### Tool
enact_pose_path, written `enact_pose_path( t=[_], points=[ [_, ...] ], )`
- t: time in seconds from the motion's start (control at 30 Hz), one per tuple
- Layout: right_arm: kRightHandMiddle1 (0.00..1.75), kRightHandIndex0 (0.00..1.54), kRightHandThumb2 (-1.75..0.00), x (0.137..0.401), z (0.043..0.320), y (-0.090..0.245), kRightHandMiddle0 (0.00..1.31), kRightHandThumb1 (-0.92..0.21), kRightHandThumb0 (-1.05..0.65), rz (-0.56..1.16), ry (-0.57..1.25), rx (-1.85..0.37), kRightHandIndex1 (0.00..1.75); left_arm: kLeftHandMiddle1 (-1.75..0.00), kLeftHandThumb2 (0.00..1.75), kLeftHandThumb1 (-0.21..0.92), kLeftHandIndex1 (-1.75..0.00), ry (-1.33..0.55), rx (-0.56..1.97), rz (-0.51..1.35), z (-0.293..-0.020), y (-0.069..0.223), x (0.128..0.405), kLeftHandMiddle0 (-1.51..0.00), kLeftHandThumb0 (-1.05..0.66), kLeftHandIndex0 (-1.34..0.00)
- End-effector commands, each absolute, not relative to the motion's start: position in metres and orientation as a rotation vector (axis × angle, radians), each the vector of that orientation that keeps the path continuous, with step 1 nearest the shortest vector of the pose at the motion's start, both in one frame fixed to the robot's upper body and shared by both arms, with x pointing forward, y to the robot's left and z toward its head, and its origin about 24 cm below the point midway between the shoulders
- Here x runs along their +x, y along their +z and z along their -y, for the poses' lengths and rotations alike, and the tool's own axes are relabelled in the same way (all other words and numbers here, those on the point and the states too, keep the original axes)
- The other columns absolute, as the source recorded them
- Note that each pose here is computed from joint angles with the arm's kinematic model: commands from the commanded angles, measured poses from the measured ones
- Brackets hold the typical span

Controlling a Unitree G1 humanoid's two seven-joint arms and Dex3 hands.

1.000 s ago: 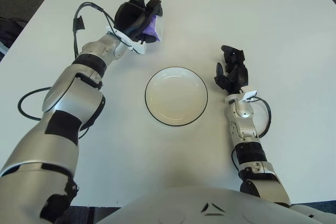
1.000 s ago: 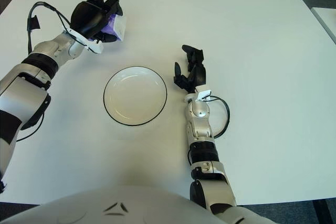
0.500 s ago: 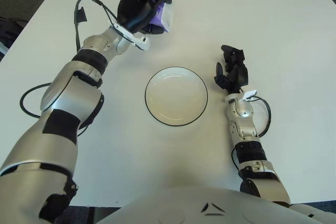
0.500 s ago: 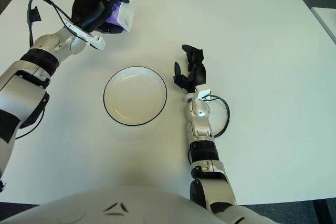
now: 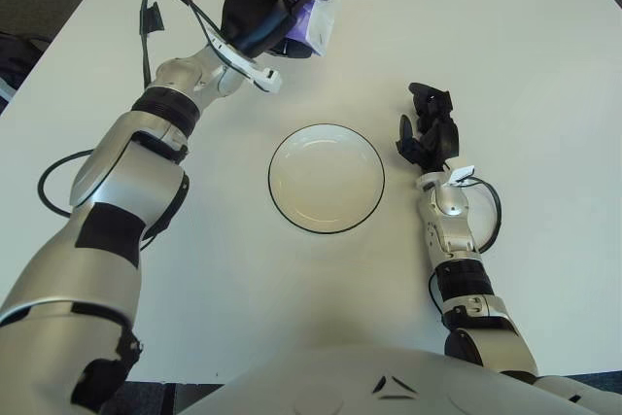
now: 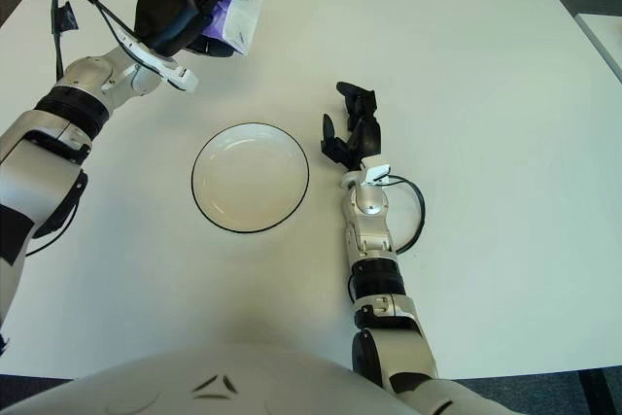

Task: Put the tissue paper into the plate.

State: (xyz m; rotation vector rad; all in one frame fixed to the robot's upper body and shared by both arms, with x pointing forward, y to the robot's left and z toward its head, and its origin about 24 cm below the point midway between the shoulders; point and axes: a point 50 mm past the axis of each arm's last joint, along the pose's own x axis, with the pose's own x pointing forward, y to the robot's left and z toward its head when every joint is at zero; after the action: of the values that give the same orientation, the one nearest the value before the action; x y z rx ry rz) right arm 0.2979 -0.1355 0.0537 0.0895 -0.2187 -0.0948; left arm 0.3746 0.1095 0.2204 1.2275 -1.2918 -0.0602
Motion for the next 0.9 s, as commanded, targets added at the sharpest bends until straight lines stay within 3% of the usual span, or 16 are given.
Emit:
enact_pose_path(
  t=[0.0, 0.33, 0.87],
  points=[
    [1.08, 0.30, -0.81, 0.276, 0.143, -0.002, 0.00, -0.68, -0.50, -0.039, -0.138, 0.099, 0.34, -1.75, 1.32, 0.31, -1.75, -0.136, 1.150, 1.340, -0.104, 0.214, 0.363, -1.22, -0.48, -0.62],
    [1.05, 0.30, -0.82, 0.277, 0.146, -0.003, 0.00, -0.68, -0.50, -0.044, -0.146, 0.100, 0.35, -1.75, 1.33, 0.31, -1.75, -0.380, 1.043, 1.420, -0.089, 0.195, 0.334, -1.24, -0.48, -0.62],
    [1.07, 0.30, -0.80, 0.278, 0.149, -0.002, 0.00, -0.70, -0.53, -0.043, -0.170, 0.073, 0.36, -1.75, 1.31, 0.32, -1.75, -0.647, 0.897, 1.394, -0.087, 0.176, 0.287, -1.25, -0.47, -0.61]
  ],
)
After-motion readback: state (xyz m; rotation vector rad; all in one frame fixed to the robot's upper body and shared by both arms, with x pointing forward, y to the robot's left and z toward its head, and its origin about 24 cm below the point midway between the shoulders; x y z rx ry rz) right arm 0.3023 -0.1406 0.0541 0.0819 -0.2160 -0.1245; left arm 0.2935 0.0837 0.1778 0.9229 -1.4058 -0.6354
